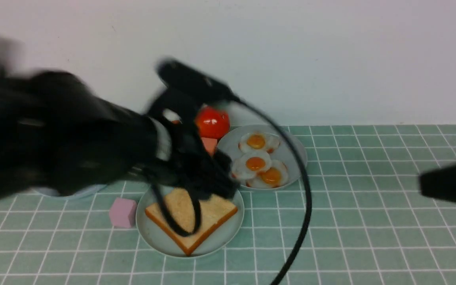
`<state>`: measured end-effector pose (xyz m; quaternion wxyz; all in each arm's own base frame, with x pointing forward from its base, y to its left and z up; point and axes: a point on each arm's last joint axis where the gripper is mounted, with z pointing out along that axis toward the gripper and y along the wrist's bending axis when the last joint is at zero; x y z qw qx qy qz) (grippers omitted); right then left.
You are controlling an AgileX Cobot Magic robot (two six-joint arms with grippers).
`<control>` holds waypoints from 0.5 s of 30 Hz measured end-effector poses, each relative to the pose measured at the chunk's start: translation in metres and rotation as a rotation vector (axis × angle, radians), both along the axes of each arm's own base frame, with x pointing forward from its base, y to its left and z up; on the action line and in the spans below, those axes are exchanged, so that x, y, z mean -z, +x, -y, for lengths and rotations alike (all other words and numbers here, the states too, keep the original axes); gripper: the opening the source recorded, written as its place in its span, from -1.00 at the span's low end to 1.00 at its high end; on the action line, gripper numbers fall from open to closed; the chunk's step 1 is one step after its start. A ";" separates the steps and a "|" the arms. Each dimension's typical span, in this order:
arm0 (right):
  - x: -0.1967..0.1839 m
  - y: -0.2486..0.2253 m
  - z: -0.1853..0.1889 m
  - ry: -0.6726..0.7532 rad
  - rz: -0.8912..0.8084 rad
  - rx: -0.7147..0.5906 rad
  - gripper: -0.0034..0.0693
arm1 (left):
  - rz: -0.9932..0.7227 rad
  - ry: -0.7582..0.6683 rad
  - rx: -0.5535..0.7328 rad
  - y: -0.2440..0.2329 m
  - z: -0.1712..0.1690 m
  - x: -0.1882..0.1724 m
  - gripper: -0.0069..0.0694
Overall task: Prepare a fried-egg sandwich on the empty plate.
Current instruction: Use the right arm to grab a fried egg
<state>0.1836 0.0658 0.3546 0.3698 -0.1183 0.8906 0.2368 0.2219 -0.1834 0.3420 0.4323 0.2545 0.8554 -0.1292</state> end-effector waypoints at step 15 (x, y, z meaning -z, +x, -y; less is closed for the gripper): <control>0.102 0.188 -0.042 0.124 -0.292 -0.062 0.07 | 0.187 -0.288 -0.027 -0.124 -0.109 -0.016 -0.85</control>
